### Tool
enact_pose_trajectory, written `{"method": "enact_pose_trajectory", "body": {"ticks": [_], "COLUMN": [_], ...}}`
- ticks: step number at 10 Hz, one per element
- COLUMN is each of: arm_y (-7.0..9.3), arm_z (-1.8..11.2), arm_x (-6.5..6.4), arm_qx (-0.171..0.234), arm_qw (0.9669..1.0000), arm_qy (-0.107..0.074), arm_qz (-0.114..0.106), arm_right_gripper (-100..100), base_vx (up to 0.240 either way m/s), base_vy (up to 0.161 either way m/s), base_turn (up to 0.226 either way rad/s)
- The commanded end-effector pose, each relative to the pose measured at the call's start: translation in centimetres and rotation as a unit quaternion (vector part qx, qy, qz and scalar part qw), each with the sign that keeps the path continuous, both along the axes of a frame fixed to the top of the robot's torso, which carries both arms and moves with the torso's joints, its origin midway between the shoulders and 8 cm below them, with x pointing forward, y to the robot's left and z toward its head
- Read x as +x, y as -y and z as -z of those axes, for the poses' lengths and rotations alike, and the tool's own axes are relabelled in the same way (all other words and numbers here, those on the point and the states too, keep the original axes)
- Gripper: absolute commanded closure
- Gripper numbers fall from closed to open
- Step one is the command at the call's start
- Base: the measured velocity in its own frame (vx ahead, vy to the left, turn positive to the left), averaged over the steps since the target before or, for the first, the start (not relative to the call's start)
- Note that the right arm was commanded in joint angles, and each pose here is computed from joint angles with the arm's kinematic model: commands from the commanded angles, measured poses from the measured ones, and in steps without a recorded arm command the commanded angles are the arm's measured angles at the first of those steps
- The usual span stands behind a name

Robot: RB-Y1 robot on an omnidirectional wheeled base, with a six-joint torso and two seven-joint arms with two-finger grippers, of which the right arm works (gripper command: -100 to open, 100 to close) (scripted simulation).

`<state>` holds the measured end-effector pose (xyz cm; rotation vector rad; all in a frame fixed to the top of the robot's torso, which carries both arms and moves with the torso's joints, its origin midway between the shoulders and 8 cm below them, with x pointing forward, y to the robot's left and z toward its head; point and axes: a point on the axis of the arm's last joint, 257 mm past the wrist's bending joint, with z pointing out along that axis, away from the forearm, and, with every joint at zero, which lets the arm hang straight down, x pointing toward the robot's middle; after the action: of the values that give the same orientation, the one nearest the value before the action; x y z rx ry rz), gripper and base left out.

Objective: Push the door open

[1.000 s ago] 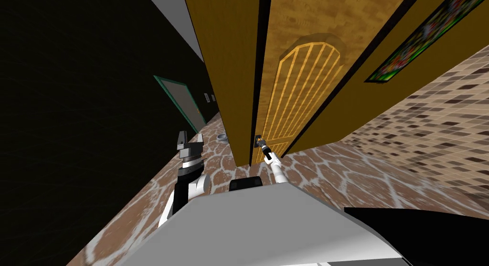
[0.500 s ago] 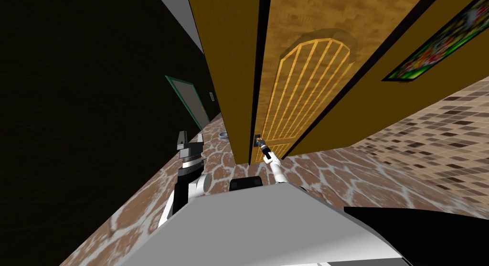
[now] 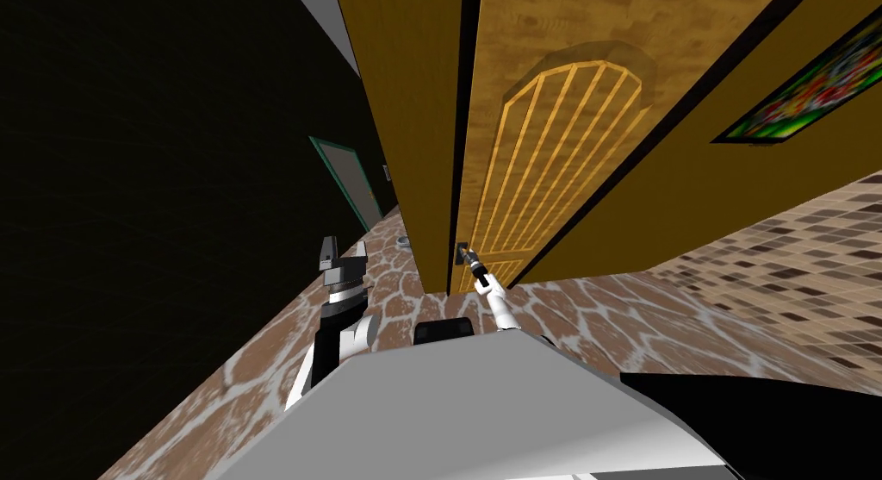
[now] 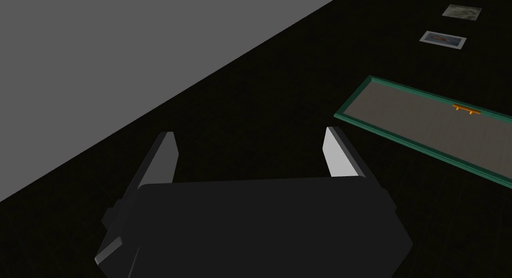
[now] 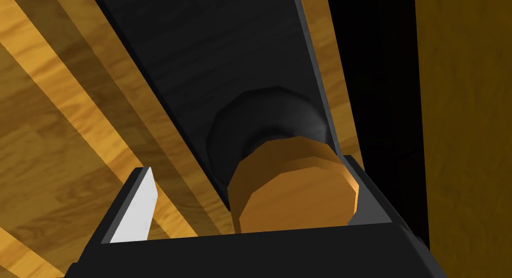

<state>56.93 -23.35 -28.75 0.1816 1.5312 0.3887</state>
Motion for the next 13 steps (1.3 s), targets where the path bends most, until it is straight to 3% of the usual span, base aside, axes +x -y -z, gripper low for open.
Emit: {"method": "enact_pose_trajectory", "body": {"ticks": [1, 3, 5, 6, 8, 10, 12, 13], "arm_y": [1.7, 1.7, 1.8, 1.5, 1.8, 2.2, 2.5, 2.6], "arm_z": [-0.8, -0.8, -1.1, -1.5, -1.8, -2.2, -2.6, -2.6], "arm_x": [0.5, 0.5, 0.7, 0.8, 0.9, 1.0, 1.2, 1.2], "arm_qx": [0.03, 0.03, 0.068, 0.095, 0.133, 0.185, 0.238, 0.246], "arm_qw": [0.9995, 0.9995, 0.9976, 0.9954, 0.991, 0.9826, 0.9711, 0.9689], "arm_qy": [0.005, 0.005, 0.005, 0.01, 0.011, 0.014, 0.016, 0.017], "arm_qz": [0.012, 0.012, 0.012, 0.009, 0.012, 0.015, 0.016, 0.017], "arm_right_gripper": [100, 100, 100, -100, -100, -100, -100, -100], "base_vx": [-0.065, -0.024, -0.021, -0.049, -0.037, -0.044, -0.055, -0.039], "base_vy": [-0.084, -0.027, -0.068, -0.059, -0.015, -0.009, -0.016, -0.028], "base_turn": [0.0, -0.001, 0.08, 0.087, 0.055, 0.077, 0.089, 0.027]}}
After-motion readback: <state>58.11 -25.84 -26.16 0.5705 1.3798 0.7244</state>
